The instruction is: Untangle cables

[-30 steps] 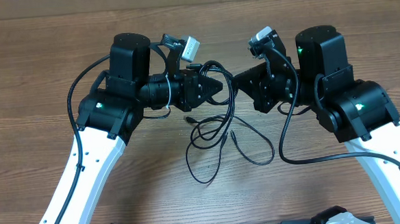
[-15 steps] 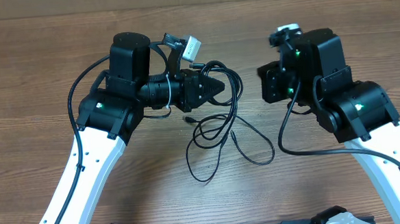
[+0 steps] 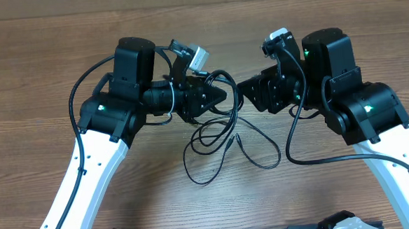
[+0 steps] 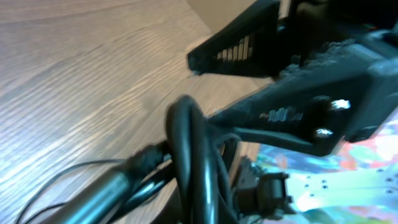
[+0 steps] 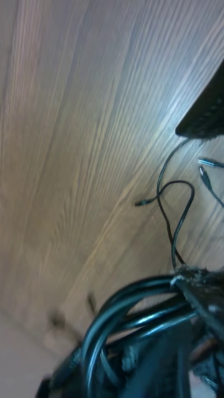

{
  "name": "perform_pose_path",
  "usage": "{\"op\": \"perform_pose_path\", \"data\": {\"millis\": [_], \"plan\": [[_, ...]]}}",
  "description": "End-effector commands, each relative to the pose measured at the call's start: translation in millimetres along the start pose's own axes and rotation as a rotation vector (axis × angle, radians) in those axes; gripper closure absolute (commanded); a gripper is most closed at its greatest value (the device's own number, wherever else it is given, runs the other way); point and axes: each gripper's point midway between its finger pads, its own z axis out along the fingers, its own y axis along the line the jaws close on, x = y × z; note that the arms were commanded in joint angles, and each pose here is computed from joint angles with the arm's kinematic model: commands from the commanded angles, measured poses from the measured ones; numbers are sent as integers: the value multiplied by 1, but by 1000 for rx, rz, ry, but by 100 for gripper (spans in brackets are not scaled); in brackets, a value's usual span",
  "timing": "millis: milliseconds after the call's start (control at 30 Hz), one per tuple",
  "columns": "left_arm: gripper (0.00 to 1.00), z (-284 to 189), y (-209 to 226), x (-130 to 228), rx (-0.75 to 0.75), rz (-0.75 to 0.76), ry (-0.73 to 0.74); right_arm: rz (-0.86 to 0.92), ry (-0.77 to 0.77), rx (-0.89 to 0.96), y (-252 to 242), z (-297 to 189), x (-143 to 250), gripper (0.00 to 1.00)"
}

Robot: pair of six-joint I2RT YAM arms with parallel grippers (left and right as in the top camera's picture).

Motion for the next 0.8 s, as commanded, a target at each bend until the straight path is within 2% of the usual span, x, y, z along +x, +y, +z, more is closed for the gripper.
{"op": "perform_pose_path", "data": {"millis": [0, 167, 233, 367, 467, 533, 700, 767], "plan": [[96, -7, 5, -7, -21, 80, -20, -40, -15, -109, 20, -4, -4, 34], [96, -7, 9, -7, -43, 77, -22, -44, -16, -111, 21, -4, -4, 34], [96, -8, 20, -8, -106, 31, -29, -44, -15, -118, 22, -5, -4, 35], [96, -10, 31, -9, -169, -22, -37, -91, -13, -255, 45, -9, -2, 34], [96, -10, 31, -8, -166, -45, -39, -109, -16, -264, 46, -9, -2, 34], [96, -9, 28, -8, -152, -68, -39, -125, -19, -264, 46, -9, -2, 35], [96, -7, -4, -6, 31, -63, -16, -155, -27, -166, 30, -5, -5, 34], [96, -7, -8, -7, 52, -78, -17, -157, -31, -167, 30, -5, -6, 36]]}}
